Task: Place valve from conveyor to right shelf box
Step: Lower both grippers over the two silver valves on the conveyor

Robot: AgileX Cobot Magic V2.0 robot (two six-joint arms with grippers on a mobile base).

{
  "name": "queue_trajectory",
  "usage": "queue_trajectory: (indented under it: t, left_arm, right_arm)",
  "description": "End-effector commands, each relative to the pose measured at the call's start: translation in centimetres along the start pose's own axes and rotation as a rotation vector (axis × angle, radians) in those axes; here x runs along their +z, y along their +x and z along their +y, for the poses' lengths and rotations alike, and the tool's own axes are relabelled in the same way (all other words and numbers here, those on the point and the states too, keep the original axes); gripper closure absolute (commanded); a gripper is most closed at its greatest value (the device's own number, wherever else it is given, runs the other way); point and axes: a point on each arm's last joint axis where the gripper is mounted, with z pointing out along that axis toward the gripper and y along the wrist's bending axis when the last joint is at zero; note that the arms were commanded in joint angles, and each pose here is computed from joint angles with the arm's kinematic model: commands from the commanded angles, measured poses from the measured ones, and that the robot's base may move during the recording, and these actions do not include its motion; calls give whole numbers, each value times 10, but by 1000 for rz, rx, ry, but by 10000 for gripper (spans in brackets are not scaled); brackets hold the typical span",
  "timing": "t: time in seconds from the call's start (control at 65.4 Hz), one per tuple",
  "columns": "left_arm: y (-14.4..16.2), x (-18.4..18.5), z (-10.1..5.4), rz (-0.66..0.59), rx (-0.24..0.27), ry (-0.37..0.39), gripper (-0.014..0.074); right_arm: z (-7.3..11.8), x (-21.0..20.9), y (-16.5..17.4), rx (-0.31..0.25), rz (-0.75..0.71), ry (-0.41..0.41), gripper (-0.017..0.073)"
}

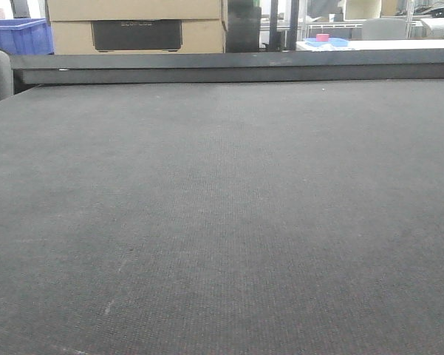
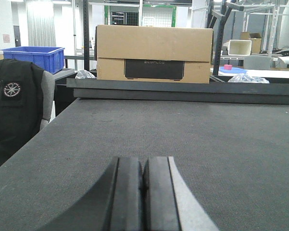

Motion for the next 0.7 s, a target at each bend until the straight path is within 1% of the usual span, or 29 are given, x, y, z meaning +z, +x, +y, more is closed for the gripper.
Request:
queue_trajectory:
  t: [0.0,0.688]
  left_arm:
    - [-2,0,0,-18,-4,6,704]
    - [-2,0,0,-20,-4,6,704]
  right_arm:
    - [0,0,-2,-4,-19,-2,727]
    - [0,0,-2,-4,-19,-2,727]
